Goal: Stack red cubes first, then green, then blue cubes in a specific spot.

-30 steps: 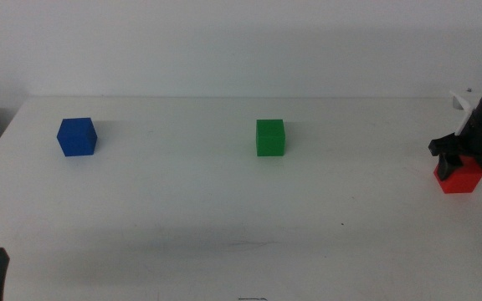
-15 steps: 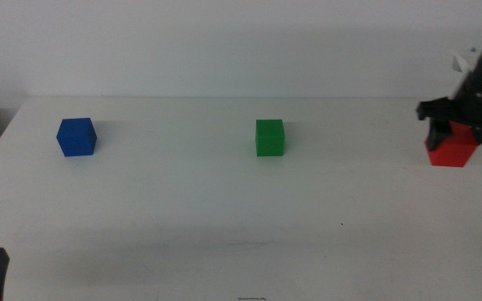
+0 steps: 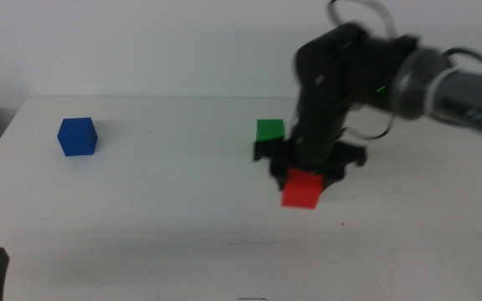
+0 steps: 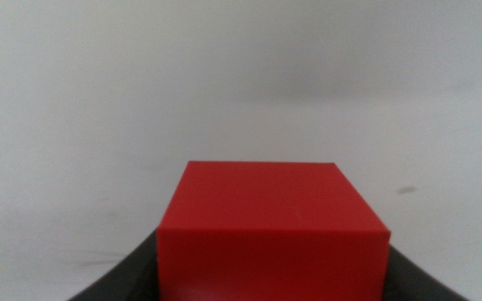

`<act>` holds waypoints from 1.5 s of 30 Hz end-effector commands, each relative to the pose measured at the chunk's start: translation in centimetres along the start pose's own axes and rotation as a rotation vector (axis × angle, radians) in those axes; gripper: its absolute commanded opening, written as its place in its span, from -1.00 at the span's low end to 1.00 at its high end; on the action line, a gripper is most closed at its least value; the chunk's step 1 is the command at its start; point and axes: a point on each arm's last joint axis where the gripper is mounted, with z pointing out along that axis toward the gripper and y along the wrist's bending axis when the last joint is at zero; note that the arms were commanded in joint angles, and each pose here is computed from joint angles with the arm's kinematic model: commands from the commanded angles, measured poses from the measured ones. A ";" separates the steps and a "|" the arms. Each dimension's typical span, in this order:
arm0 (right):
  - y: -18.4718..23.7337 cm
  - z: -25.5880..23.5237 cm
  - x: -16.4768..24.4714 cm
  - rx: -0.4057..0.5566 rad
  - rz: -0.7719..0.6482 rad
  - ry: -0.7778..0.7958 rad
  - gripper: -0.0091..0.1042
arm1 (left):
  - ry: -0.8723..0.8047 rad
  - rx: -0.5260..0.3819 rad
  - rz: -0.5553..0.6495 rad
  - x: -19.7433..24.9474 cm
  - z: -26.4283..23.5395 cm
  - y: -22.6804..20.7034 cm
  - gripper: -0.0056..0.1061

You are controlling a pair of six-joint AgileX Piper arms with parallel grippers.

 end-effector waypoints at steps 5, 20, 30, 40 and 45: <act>3.5 -0.4 1.0 -0.096 0.060 -0.082 -0.86 | -0.105 -0.011 -0.015 -1.0 -0.2 0.1 0.71; 5.5 2.6 1.6 -0.100 0.007 -0.030 -0.86 | -0.105 -0.011 -0.015 -1.0 -0.2 0.1 0.71; 5.4 2.6 1.6 -0.086 -0.013 -0.029 -0.86 | -0.105 -0.011 -0.015 -1.0 -0.2 0.1 0.71; 6.3 1.2 1.2 -0.001 -0.070 -0.080 -0.86 | -0.105 -0.011 -0.015 -1.0 -0.2 0.1 0.71; 6.9 1.7 1.5 0.004 -0.072 -0.052 -0.86 | -0.105 -0.011 -0.015 -1.0 -0.2 0.1 0.71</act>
